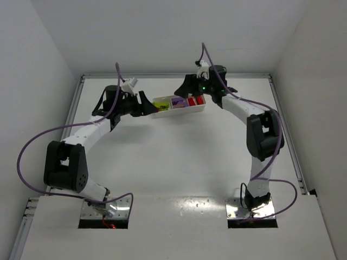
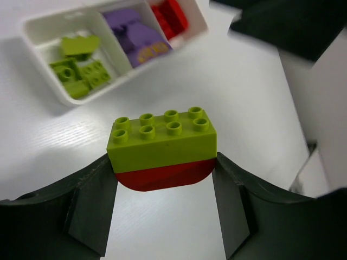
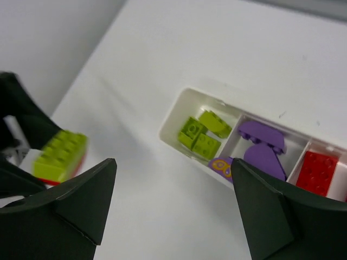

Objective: Sort the legos into containers by color

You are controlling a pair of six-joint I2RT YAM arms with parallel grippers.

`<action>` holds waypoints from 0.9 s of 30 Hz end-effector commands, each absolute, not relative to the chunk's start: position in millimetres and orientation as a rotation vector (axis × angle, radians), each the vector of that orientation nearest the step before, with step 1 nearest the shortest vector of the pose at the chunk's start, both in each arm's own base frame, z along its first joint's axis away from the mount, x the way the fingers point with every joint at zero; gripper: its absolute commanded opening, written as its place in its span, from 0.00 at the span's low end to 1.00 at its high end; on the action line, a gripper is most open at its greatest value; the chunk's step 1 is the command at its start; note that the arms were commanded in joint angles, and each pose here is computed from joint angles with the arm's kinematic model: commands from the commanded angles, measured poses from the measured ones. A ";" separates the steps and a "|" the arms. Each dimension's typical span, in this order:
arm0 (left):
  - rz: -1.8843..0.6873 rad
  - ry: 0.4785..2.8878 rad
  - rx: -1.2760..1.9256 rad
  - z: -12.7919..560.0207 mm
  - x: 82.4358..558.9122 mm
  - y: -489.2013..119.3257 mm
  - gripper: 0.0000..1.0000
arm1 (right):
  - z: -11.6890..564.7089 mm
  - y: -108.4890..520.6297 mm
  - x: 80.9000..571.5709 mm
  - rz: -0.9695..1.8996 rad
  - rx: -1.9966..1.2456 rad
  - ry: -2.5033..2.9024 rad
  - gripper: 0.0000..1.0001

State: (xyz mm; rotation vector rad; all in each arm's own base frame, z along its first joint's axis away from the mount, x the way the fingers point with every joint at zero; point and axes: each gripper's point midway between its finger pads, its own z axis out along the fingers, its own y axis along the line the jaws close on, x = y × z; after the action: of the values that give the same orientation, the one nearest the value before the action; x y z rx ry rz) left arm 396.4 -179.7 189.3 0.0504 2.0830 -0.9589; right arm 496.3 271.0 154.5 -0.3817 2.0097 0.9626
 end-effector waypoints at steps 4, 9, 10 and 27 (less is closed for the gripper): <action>-1.125 1.784 0.831 204.9 322.9 -227.9 0.00 | 235.3 245.6 441.2 1.326 -0.588 1.853 0.86; -0.969 1.761 1.047 196.3 312.9 -246.1 0.00 | 211.1 241.5 398.8 1.505 -0.617 2.000 0.84; -0.946 1.767 1.059 197.7 312.9 -249.0 0.00 | 201.8 239.7 394.8 1.501 -0.606 2.036 0.84; -0.550 1.806 0.986 205.0 346.9 -254.5 0.00 | 191.6 257.4 327.9 1.516 -0.748 2.174 0.82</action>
State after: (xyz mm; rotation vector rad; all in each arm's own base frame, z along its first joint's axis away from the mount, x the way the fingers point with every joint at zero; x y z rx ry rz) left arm 334.3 -247.3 163.2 1.0045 1.9329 -0.5948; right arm 338.8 253.0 171.9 -0.6752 2.2399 1.5116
